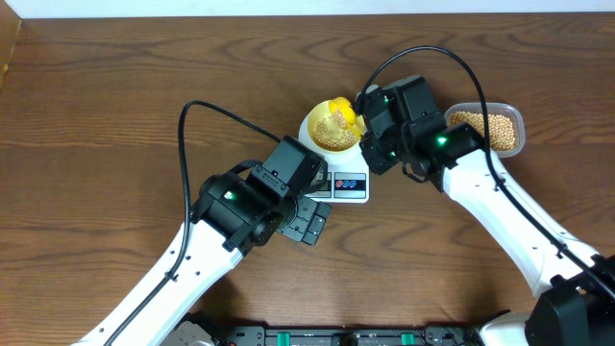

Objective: Scoop item into bowl and weigh 50g on scale
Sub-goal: 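Tilt the scoop with the right gripper to pour soybeans into the bowl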

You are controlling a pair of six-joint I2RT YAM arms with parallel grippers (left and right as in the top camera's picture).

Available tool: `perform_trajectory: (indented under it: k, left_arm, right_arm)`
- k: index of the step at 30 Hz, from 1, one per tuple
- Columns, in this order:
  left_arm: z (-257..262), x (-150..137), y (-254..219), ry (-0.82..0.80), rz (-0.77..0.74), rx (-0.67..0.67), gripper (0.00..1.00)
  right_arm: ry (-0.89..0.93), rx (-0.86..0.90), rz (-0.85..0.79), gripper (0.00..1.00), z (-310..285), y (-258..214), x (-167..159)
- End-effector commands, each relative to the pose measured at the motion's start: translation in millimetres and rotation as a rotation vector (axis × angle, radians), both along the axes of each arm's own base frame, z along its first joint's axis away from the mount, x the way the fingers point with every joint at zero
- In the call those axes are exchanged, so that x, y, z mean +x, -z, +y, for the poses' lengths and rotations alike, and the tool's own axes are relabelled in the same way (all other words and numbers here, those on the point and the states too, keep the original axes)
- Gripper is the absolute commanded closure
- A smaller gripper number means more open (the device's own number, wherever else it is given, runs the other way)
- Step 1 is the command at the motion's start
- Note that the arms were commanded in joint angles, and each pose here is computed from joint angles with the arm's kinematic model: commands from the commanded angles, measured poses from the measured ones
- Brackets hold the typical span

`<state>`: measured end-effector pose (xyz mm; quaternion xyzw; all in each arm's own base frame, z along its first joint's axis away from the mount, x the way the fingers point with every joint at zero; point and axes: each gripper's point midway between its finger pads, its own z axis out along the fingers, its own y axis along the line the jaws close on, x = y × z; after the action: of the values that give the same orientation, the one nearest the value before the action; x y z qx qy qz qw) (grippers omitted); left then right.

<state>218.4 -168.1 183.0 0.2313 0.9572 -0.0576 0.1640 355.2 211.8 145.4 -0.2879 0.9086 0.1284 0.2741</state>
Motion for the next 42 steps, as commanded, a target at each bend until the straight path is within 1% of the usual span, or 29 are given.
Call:
perform_trajectory:
  k: [1,7,18,31,38,42]
  left_arm:
    - [-1.4,4.1,-9.1,0.003,-0.030,-0.007,0.06]
    - [-1.4,4.1,-9.1,0.003,-0.030,-0.007,0.06]
    - [-1.4,4.1,-9.1,0.003,-0.030,-0.007,0.06]
    - [-1.4,4.1,-9.1,0.003,-0.030,-0.007,0.06]
    - [-1.4,4.1,-9.1,0.003,-0.030,-0.007,0.06]
    - [-1.4,4.1,-9.1,0.003,-0.030,-0.007,0.06]
  right_arm:
    - [-0.020,-0.045,-0.052,0.99,1.9,-5.5,5.8]
    - [-0.051,-0.099,-0.101,0.99,5.1,-7.0,7.2]
    - [-0.061,-0.168,-0.143,0.99,3.7,-8.1,8.6]
    - [-0.051,-0.166,-0.153,0.99,8.9,-14.1,8.3]
    - [-0.010,-0.144,-0.152,0.99,9.4,-39.0,12.0]
    - [0.025,-0.143,-0.167,0.99,6.1,-62.6,16.0]
